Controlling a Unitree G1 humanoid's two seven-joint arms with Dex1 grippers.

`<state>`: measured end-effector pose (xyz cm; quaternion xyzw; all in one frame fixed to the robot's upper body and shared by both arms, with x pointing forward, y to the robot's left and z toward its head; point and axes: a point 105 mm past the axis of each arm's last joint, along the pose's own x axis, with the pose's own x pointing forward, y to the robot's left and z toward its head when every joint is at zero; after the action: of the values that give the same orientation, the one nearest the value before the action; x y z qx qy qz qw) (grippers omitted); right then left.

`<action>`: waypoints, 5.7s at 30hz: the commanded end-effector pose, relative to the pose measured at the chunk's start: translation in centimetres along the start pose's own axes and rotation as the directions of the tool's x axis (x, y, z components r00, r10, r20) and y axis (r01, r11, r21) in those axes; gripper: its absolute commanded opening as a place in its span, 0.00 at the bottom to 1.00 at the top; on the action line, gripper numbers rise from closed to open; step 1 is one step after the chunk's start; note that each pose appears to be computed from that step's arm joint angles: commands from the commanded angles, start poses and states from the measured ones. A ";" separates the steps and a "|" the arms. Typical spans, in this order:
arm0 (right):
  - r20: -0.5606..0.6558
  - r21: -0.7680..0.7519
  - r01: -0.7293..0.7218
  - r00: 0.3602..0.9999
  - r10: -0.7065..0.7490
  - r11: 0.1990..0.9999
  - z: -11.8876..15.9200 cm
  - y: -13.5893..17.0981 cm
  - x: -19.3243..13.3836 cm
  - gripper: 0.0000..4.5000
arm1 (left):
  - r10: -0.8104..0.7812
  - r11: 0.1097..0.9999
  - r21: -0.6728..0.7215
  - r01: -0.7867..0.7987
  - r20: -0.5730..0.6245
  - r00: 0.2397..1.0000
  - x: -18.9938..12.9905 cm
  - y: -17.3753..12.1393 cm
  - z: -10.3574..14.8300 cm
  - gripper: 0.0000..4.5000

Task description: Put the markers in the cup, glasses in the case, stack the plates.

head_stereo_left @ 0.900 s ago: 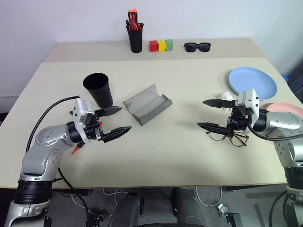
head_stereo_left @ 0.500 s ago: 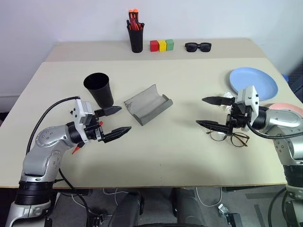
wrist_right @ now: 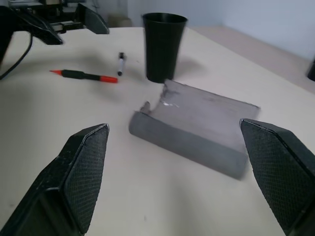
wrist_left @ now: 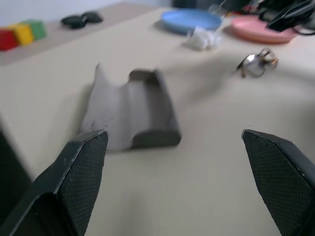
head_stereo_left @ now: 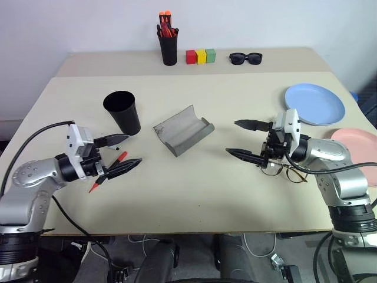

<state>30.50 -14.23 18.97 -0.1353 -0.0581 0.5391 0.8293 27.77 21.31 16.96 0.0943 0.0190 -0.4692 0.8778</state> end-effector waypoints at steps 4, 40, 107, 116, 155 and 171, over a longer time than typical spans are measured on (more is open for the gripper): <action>0.043 -0.068 -0.009 0.999 0.012 0.998 2.0 0.6 0.2 0.96 | 0.059 0.995 -0.070 -0.073 -0.181 0.982 -2.8 1.3 -1.1 1.00; 0.038 -0.036 0.002 0.999 -0.001 0.999 0.7 1.8 0.4 0.97 | 0.058 0.959 -0.215 -0.184 -0.487 0.871 -4.4 1.3 -6.6 0.01; 0.140 0.008 -0.011 0.990 0.010 1.000 2.1 1.6 1.3 0.97 | 0.237 0.950 0.266 -0.164 -0.272 0.933 -6.7 9.0 -1.9 0.98; 0.129 0.001 0.003 0.992 -0.003 1.000 2.0 1.8 1.2 0.97 | 0.304 0.911 0.369 -0.183 -0.304 0.903 -4.1 11.2 -5.5 0.98; 0.109 -0.037 0.072 0.992 -0.068 0.997 1.5 1.1 1.2 0.97 | 0.024 0.979 -0.167 -0.117 -0.472 0.881 -4.3 6.5 -8.9 0.19; 0.119 -0.025 0.052 0.992 -0.048 0.998 1.4 1.7 1.6 0.97 | -0.012 0.983 -0.161 -0.086 -0.524 0.852 -8.7 3.1 -5.2 0.78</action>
<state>29.75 -12.07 18.68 -0.1060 -0.0947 0.5216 0.8413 26.04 30.20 12.26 0.1118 0.3046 -0.4090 0.8529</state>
